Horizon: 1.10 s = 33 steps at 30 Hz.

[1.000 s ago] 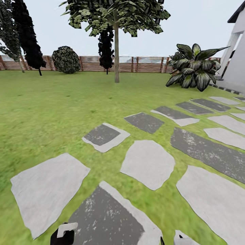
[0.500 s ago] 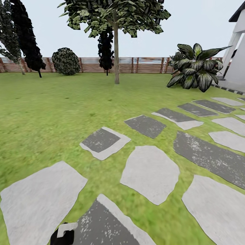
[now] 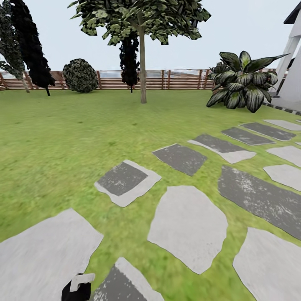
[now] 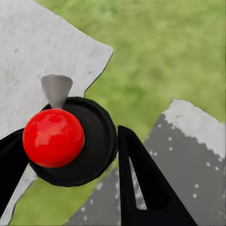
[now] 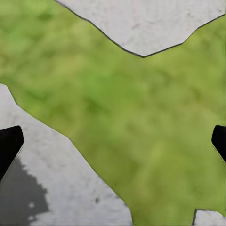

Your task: In the garden, pick up the pesticide atomizer on the floor and spray pesticide onto both trees until each tree trunk is fully covered.

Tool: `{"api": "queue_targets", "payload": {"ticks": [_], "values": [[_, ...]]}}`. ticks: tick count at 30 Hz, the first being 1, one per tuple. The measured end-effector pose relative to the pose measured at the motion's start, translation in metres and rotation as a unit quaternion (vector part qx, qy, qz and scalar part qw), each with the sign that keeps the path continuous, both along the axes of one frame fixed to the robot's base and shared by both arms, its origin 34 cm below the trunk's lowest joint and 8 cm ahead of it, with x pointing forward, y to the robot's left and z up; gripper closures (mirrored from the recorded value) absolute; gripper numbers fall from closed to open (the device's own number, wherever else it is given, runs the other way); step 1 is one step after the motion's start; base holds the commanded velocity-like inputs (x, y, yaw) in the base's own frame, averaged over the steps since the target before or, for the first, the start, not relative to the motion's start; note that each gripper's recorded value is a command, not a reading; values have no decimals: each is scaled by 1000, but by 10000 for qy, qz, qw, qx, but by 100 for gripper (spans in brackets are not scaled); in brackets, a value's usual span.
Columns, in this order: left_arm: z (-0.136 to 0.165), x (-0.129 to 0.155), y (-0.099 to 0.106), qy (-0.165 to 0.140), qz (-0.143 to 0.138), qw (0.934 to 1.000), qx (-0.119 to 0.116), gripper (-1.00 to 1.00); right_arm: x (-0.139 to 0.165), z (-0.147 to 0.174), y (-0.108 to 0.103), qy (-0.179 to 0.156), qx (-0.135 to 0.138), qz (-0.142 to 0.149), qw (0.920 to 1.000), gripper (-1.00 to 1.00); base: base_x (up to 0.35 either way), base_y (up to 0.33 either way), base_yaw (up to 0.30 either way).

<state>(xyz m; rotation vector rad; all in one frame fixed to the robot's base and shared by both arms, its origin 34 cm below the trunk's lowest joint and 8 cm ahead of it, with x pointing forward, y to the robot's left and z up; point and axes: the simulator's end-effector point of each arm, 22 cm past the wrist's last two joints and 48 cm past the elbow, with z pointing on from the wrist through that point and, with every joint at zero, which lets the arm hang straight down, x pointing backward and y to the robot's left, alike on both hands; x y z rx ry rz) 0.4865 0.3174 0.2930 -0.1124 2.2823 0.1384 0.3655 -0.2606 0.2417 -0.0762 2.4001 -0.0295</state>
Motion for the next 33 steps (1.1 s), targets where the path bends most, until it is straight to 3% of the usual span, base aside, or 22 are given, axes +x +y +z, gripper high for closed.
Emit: {"api": "queue_targets", "payload": {"ticks": [4, 11, 33], "values": [[0, 0, 0, 0, -3, 10000, 0, 100, -6, -3, 0, 83, -2, 1, 10000, -100, 338, 0, 0], [0, 0, 0, 0, 0, 10000, 0, 100, -45, -19, 1, 530, 21, -16, 9986, -100, 338, 0, 0], [1, 0, 3, -9, 16, 10000, 17, 100, -50, -21, 2, 595, 23, -19, 9982, -100, 338, 0, 0]]}}
